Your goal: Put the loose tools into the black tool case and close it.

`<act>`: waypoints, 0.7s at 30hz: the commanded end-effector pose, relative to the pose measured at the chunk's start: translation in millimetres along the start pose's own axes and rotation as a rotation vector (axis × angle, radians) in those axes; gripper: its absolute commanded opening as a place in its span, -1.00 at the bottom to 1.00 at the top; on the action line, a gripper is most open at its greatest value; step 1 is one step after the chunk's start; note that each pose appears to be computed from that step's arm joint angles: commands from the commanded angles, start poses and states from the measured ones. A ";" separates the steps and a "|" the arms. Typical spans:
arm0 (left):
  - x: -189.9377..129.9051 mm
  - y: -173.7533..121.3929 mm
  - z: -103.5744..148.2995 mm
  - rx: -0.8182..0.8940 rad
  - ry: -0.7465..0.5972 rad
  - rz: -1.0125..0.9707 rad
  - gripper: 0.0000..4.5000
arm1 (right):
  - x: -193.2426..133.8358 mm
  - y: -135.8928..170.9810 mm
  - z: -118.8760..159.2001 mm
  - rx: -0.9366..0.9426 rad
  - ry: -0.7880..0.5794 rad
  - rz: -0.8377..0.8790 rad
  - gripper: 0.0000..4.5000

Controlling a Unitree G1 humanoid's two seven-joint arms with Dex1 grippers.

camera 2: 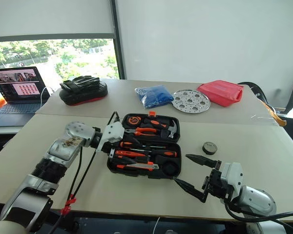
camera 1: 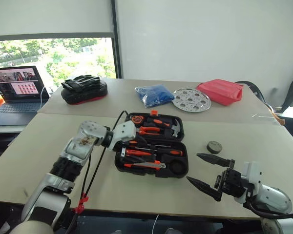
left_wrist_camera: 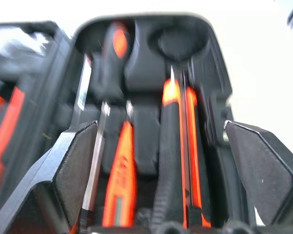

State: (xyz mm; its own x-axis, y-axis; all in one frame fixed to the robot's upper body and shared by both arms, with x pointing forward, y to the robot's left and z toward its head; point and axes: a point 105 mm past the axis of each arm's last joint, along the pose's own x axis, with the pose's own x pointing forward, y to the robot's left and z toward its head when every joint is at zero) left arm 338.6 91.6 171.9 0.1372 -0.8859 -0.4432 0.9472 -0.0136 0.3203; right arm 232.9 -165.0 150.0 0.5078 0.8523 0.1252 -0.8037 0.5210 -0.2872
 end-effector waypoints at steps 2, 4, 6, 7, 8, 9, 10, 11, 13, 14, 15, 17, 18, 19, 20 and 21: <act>-4.1 -7.2 -7.0 0.030 -0.002 -0.009 0.06 | 1.6 -1.8 7.5 -0.043 -0.024 0.006 1.00; -0.9 -13.4 -12.3 0.016 -0.001 -0.028 -0.24 | 1.6 -2.0 7.5 -0.043 -0.024 0.006 1.00; 1.8 -18.3 -19.4 0.019 0.021 -0.038 -0.58 | 1.7 -2.3 7.5 -0.043 -0.024 0.005 1.00; 3.3 -21.4 -22.6 0.018 0.031 -0.046 -0.74 | 1.8 -2.2 7.4 -0.043 -0.024 0.004 1.00; 4.6 -22.6 -24.3 0.019 0.034 -0.046 -0.87 | 2.0 -2.2 7.4 -0.043 -0.023 0.004 1.00; 6.8 -20.1 -25.9 0.016 0.036 -0.019 -0.98 | 2.2 -2.0 7.3 -0.043 -0.023 0.004 1.00; 8.2 -17.3 -27.1 0.013 0.038 0.005 -0.98 | 2.4 -1.9 7.3 -0.042 -0.023 0.004 1.00; 9.4 -15.3 -29.7 0.008 0.049 0.021 -0.98 | 2.5 -1.7 7.3 -0.042 -0.023 0.004 1.00; 11.1 -13.4 -33.7 0.009 0.065 0.039 -0.98 | 2.7 -1.5 7.4 -0.041 -0.023 0.004 1.00; 12.0 -14.0 -35.6 0.004 0.069 0.037 -0.98 | 2.8 -1.4 7.3 -0.040 -0.022 0.005 1.00; 12.9 -15.4 -36.6 -0.002 0.069 0.031 -0.98 | 2.8 -1.3 7.3 -0.040 -0.021 0.006 1.00; 14.5 -18.1 -38.9 -0.011 0.074 0.019 -0.98 | 3.1 -1.4 7.3 -0.040 -0.021 0.006 1.00; 15.4 -21.2 -40.2 -0.011 0.077 0.000 -0.98 | 3.3 -1.6 7.4 -0.040 -0.021 0.006 1.00; 15.9 -23.8 -41.2 -0.008 0.079 -0.013 -0.98 | 3.4 -1.6 7.4 -0.040 -0.021 0.006 1.00; 16.6 -25.6 -42.1 -0.008 0.081 -0.019 -0.98 | 3.4 -1.5 7.5 -0.041 -0.021 0.006 1.00; 17.1 -26.7 -42.7 -0.007 0.083 -0.023 -0.98 | 3.3 -1.4 7.6 -0.041 -0.020 0.006 1.00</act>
State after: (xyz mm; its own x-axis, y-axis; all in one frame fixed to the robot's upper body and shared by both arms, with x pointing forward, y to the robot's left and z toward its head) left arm 334.2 98.3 124.6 0.1684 -0.8470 -0.5042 0.9523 0.0078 0.3050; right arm 234.2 -163.4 149.2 0.5046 0.8544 0.1241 -0.8066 0.5178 -0.2852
